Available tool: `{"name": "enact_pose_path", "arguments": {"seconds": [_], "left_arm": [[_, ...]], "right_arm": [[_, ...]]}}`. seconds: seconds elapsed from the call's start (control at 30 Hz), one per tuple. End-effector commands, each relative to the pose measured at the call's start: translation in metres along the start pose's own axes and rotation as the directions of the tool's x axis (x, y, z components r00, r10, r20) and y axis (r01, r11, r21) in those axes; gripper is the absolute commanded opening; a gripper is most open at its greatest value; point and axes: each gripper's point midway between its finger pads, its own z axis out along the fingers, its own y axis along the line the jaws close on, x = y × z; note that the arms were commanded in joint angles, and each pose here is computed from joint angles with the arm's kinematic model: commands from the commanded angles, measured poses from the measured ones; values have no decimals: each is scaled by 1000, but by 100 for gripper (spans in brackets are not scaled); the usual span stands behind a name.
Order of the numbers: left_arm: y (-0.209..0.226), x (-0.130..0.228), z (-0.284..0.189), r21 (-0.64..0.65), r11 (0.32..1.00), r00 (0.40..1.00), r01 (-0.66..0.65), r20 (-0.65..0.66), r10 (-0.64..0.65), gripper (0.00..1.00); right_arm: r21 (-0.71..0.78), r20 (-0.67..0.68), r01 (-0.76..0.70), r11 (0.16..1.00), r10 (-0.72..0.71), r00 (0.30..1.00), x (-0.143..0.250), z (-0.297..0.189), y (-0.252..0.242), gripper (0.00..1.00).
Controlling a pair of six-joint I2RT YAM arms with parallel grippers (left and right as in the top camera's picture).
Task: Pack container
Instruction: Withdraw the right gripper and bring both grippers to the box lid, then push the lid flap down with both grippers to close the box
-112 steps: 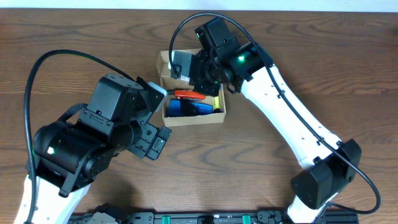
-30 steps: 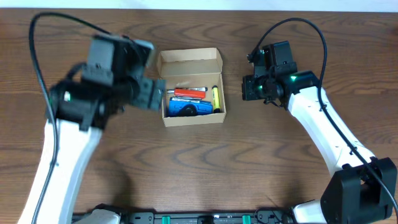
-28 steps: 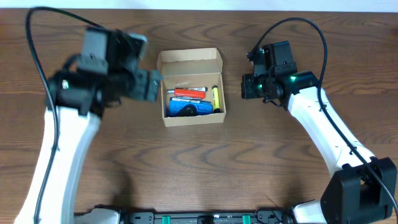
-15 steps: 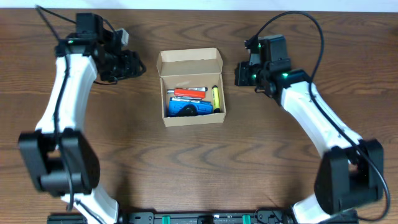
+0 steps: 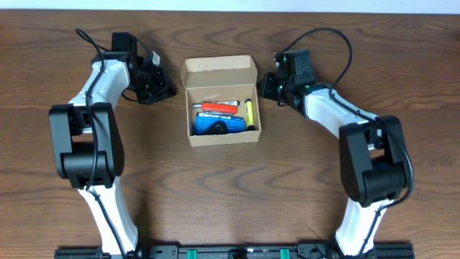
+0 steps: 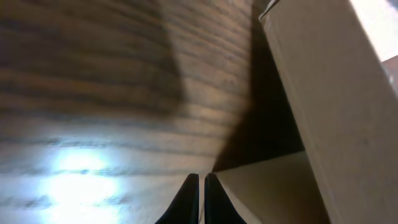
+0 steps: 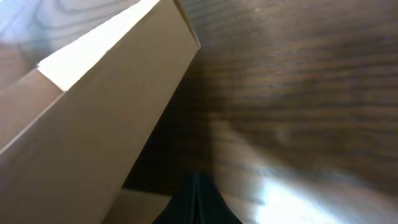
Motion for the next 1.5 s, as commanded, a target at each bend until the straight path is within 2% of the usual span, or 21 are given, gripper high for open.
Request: {"name": "enact_pose_path", "arguments": {"seconds": [0.0,0.43,0.67,0.83,1.47], "left_arm": [[-11,1,9,90,995,999,33,-26,-31,5],[-53,-2,21,218,975,999,-41,-10,44,6],[-53,-4,19,227,973,999,-44,-5,46,6],[-61,-9,12,295,953,998,-68,11,68,6],[-81,-21,-5,412,896,986,-167,79,147,6]], "right_arm": [[-34,-25,-84,996,83,996,6,11,-2,2],[-105,15,-124,987,127,992,-6,14,11,2],[-123,11,-125,985,127,992,-7,14,14,2],[-176,8,-117,977,121,993,-13,10,19,2],[-408,22,54,912,-49,999,-32,-19,31,2]]}}
